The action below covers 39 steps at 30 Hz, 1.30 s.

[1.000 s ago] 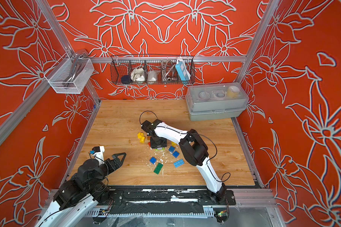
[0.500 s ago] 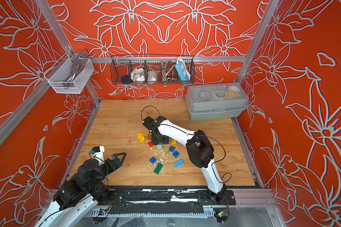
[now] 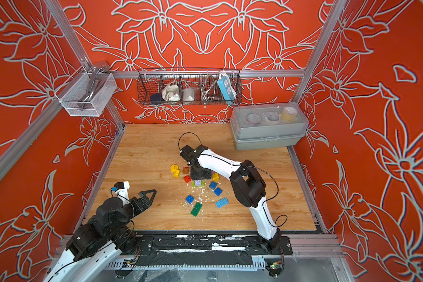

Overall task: Assemble the number 1 with lego
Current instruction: Assemble the lego brick with the lego brick.

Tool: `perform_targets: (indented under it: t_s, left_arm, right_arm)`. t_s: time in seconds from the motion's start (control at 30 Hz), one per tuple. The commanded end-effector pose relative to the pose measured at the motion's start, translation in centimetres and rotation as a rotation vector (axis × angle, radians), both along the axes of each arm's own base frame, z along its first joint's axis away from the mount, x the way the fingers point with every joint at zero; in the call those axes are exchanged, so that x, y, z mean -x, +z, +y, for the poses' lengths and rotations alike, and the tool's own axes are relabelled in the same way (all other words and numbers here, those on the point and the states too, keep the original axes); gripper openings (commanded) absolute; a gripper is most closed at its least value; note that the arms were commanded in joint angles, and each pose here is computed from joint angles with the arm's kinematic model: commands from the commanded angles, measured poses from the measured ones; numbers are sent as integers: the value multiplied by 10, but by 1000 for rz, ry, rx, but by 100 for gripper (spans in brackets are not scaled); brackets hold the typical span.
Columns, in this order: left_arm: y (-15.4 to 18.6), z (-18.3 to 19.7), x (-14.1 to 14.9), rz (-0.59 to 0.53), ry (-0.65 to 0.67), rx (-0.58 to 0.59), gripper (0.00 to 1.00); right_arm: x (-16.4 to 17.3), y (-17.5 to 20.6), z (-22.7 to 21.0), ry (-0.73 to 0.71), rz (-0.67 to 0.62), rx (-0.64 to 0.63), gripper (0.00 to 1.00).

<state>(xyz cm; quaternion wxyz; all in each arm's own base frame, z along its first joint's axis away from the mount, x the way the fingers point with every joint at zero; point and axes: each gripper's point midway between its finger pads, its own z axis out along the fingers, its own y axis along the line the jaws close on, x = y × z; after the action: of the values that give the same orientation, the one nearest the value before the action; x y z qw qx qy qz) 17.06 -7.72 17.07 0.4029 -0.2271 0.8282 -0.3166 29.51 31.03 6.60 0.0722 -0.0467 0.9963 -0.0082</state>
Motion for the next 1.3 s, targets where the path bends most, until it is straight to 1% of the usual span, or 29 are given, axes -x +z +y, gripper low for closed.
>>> perform_targets:
  t_s: [0.0, 0.37, 0.6, 0.93, 1.1, 1.2, 1.27]
  left_arm:
    - [-3, 2, -2, -8, 14, -8, 98]
    - [-3, 2, -2, -7, 14, -8, 98]
    - [-3, 3, -2, -8, 17, -8, 98]
    - [-3, 3, -2, -7, 18, -7, 98]
    - [-3, 4, -2, -6, 21, -9, 98]
    - [-3, 4, -2, -4, 21, -8, 98]
    - [-4, 4, -2, -2, 21, -11, 98]
  right_arm:
    - [0, -18, -2, 0, 24, 23, 53]
    - [13, -50, -15, -25, 76, 64, 52]
    - [17, -45, -16, -63, 64, 31, 51]
    - [31, -74, -21, -102, 104, -9, 50]
    - [33, -83, -27, -139, 119, -36, 48]
    - [36, -86, -36, -151, 116, -8, 46]
    - [38, -87, -42, -156, 116, 10, 42]
